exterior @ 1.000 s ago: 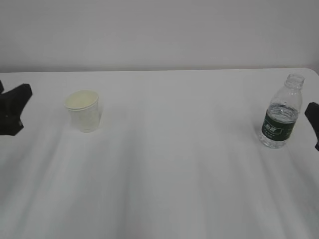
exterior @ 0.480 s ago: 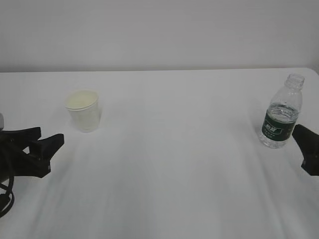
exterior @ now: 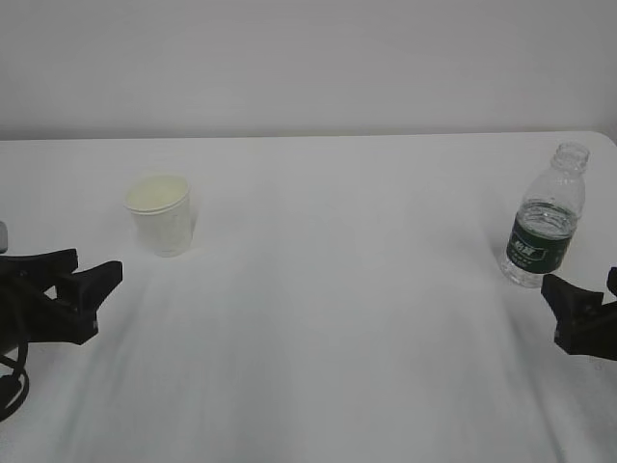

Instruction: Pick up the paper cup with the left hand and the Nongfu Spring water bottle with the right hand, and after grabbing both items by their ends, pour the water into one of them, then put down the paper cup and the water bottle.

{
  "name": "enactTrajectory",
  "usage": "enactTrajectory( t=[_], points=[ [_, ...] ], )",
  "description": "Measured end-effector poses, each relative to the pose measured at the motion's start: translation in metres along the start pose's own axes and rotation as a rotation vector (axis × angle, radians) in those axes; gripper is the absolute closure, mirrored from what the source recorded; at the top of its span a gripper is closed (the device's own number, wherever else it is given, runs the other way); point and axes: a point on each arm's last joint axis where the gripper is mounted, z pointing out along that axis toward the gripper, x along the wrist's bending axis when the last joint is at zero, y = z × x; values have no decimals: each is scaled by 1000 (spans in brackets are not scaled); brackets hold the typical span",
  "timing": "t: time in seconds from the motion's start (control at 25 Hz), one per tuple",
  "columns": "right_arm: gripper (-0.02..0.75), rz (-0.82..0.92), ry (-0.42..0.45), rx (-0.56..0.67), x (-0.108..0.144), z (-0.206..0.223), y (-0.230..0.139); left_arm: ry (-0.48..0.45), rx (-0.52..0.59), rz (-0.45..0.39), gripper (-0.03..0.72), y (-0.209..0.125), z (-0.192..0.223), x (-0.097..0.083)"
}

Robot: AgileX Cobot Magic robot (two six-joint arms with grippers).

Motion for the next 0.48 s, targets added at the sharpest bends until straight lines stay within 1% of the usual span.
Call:
enactTrajectory(
  t=[0.08,0.12,0.28,0.48],
  points=[
    [104,-2,-2,17,-1,8,-3,2,0,-1,237,0,0,0],
    [97,-1,-2,23,-1,11,-5,2,-1,-3,234,0,0,0],
    [86,0,-4,22,-2,21,-5,1,-3,-3,219,0,0,0],
    [81,5,-24,-22,-5,32,5,1,-3,-3,216,0,0,0]
  ],
)
